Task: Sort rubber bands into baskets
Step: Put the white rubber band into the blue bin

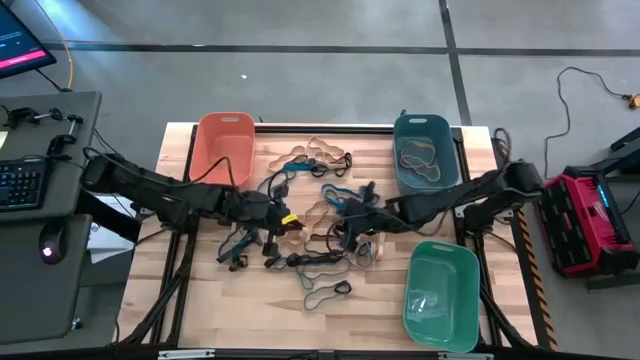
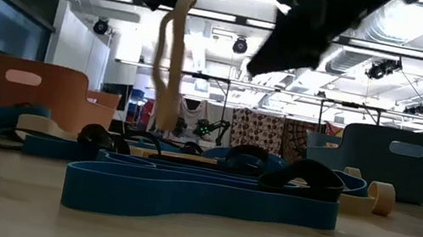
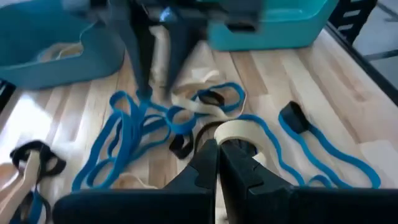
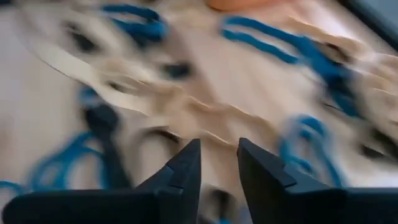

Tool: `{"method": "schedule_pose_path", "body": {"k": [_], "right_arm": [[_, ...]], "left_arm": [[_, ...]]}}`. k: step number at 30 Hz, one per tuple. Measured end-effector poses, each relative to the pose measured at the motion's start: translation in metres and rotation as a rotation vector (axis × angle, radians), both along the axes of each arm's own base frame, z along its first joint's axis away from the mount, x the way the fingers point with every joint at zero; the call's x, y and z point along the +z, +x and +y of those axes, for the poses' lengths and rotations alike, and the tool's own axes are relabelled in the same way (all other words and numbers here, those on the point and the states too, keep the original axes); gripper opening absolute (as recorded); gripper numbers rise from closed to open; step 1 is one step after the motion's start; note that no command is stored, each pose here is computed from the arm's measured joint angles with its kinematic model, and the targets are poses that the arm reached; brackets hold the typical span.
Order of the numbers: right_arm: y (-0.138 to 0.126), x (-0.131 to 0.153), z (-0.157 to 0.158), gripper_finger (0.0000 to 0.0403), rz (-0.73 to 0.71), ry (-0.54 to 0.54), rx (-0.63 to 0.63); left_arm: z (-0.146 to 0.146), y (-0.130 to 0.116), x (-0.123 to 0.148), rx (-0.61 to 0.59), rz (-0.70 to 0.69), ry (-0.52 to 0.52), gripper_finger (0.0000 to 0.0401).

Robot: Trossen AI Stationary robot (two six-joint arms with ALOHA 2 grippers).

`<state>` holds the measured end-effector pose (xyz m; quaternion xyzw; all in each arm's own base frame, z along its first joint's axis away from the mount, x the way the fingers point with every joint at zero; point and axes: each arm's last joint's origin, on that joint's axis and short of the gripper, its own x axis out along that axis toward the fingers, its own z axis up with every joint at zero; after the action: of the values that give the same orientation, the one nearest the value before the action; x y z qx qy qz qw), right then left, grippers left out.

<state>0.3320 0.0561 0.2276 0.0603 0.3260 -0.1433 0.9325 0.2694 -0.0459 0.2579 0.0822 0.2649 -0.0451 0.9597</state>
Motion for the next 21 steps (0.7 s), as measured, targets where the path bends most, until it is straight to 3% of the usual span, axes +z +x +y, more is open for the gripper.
{"method": "schedule_pose_path", "body": {"k": [6, 16, 21], "right_arm": [[0.029, -0.014, 0.012, 0.0131, -0.163, 0.035, 0.148], [0.052, -0.023, 0.016, 0.0206, -0.368, 0.031, 0.148], [0.053, -0.019, 0.017, 0.0216, -0.405, -0.019, 0.19]], "left_arm": [[0.01, 0.002, 0.001, 0.03, -0.015, 0.003, 0.0], [0.014, 0.006, 0.008, 0.026, -0.088, -0.016, 0.0], [0.014, 0.007, 0.008, 0.026, -0.097, -0.018, 0.0]]}}
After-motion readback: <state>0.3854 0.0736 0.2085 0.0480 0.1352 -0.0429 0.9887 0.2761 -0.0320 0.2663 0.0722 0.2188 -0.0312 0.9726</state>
